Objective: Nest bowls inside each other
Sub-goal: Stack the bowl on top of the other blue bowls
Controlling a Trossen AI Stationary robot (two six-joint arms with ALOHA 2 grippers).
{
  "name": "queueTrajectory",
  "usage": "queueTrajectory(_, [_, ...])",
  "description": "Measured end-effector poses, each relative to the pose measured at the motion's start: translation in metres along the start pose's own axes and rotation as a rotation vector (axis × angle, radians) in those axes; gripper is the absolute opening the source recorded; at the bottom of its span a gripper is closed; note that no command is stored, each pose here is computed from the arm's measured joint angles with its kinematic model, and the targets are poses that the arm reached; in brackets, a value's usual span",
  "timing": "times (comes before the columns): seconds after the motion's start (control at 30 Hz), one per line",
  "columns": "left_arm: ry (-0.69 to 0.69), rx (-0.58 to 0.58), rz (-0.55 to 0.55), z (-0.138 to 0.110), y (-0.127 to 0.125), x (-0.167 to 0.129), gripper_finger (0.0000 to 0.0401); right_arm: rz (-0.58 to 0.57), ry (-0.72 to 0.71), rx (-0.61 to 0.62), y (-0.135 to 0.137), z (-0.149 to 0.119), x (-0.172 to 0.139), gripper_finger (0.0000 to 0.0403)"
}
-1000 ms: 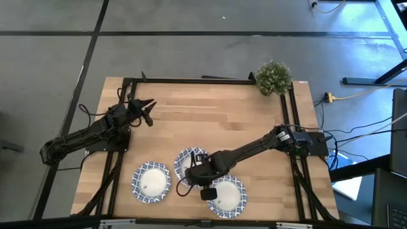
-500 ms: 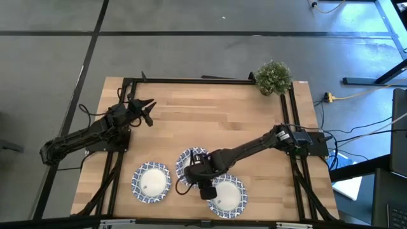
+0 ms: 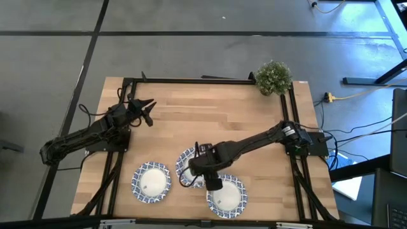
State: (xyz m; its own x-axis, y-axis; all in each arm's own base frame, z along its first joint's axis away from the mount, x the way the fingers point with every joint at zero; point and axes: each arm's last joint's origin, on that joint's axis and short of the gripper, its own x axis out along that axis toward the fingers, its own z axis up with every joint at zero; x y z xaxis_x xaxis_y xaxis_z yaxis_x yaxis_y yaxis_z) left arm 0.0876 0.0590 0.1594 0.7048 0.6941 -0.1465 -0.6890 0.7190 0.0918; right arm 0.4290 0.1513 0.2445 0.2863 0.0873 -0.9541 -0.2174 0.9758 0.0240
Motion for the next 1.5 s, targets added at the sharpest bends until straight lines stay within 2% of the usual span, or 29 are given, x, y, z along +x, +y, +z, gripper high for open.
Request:
queueTrajectory(0.23, [0.000,0.000,0.000,0.000,0.000,0.000,0.0082,-0.040,-0.058,0.014,-0.004,-0.006,-0.033,0.0185])
queueTrajectory(0.4, [0.000,0.000,0.000,0.000,0.000,0.000,0.0082,-0.046,-0.021,0.074,-0.006,-0.030,-0.024,0.0185])
queueTrajectory(0.73, [-0.001,0.000,0.000,0.000,0.000,0.000,0.0082,0.023,-0.176,0.261,0.003,-0.083,-0.026,0.0185])
queueTrajectory(0.93, [-0.001,0.000,0.000,0.000,0.000,0.000,0.0082,0.093,-0.239,0.334,0.025,-0.108,-0.015,0.0185])
queueTrajectory(1.07, [0.000,0.000,0.000,0.000,0.000,0.000,0.0082,0.092,-0.194,0.354,0.036,-0.122,-0.002,0.0185])
queueTrajectory(1.5, [-0.001,-0.001,0.000,0.000,0.000,0.000,0.0082,0.062,-0.164,0.411,0.034,-0.147,0.025,0.0185])
